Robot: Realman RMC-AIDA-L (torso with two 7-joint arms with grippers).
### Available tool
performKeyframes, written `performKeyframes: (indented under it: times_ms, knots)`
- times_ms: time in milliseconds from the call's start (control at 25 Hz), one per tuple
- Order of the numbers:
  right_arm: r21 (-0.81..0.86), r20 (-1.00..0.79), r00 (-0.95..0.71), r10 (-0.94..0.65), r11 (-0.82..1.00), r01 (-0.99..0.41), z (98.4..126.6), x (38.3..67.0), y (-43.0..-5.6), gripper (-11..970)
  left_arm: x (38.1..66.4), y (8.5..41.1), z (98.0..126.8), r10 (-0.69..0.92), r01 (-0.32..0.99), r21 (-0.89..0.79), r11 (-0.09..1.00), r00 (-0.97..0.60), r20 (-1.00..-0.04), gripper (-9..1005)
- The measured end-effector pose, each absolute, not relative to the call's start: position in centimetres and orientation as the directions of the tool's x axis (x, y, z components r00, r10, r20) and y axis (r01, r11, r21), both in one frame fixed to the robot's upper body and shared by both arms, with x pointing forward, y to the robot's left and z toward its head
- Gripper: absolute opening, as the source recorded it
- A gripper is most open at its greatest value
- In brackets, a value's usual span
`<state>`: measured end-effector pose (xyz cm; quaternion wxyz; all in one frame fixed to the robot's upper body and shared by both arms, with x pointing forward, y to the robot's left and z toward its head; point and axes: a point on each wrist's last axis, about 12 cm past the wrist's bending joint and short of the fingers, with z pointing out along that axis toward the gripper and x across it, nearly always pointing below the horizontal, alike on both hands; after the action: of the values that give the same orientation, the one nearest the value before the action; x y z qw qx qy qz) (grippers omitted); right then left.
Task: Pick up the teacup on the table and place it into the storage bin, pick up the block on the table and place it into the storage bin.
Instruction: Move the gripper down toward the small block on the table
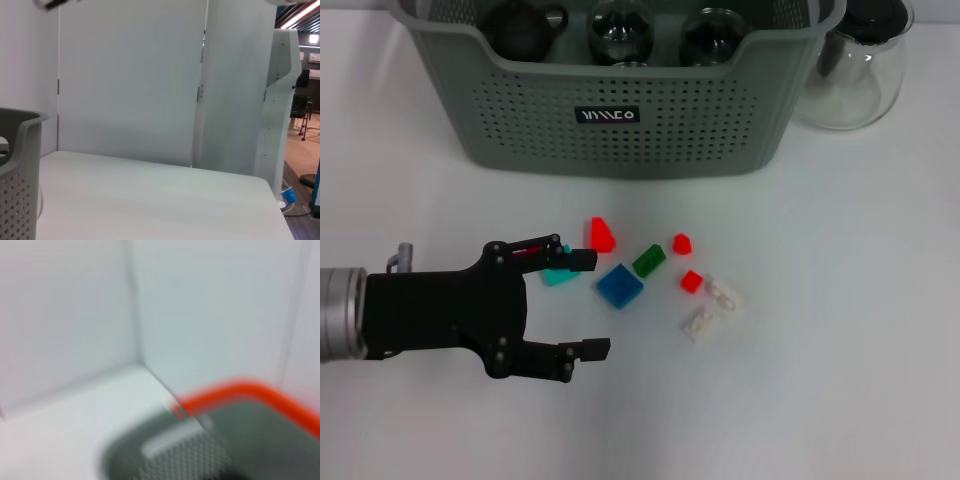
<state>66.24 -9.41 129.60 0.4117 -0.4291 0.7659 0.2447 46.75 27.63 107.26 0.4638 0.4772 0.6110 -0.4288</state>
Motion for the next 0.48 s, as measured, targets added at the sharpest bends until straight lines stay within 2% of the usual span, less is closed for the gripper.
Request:
performKeyframes:
  times_ms: [160, 240, 480]
  knots:
    - [0.067, -0.908, -0.214, -0.359, 0.382, -0.922, 131.8, 63.2, -12.6, 769, 46.8, 27.7, 107.3, 0.187, 0.981, -0.081, 0.177, -0.114, -0.976, 886]
    - [0.085, -0.916, -0.197, -0.351, 0.310, -0.947, 131.9, 61.7, -14.1, 767, 46.8, 27.7, 107.3, 0.188, 0.981, -0.080, 0.179, -0.114, -0.976, 886]
    - [0.183, -0.831, -0.258, -0.492, 0.196, -0.963, 129.2, 58.4, -18.2, 757, 46.9, 27.7, 107.3, 0.196, 0.981, -0.078, 0.179, -0.114, -0.974, 886]
